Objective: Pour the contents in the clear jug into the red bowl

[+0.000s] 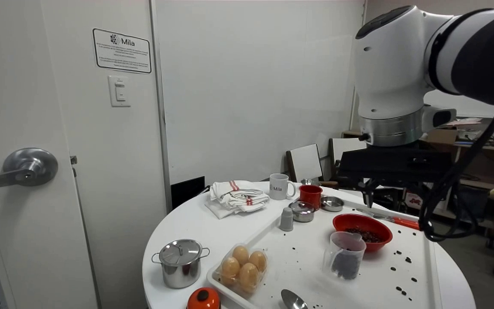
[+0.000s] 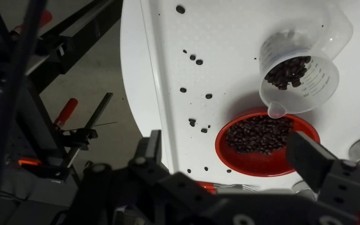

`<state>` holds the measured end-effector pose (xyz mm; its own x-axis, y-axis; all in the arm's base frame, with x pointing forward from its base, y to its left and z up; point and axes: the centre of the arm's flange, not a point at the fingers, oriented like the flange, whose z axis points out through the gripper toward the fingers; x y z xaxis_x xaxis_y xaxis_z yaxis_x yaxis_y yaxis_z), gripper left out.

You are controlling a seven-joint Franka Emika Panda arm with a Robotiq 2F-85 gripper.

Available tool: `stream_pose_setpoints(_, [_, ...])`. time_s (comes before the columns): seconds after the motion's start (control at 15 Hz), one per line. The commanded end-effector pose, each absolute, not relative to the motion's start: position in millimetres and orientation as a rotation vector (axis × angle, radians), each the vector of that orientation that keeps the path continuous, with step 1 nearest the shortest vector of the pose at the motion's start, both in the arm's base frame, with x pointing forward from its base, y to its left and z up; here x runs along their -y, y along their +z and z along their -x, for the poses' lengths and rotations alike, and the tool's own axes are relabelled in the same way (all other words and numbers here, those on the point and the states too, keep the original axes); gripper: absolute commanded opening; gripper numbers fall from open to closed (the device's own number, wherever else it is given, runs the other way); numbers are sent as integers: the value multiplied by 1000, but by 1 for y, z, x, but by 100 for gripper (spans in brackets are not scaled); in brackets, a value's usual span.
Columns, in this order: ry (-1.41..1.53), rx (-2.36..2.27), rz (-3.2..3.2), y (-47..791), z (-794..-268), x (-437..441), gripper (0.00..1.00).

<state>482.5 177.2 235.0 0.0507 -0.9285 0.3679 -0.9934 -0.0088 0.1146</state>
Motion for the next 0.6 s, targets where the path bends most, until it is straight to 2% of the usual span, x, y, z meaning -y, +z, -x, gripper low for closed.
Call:
stream_pose_setpoints(0.0, [236, 2132, -1832, 228, -482, -169, 100])
stream_pose_setpoints(0.2, [272, 2282, -1705, 224, -487, -162, 100])
stream_pose_setpoints(0.53, [293, 2261, -1821, 214, -509, -166, 100])
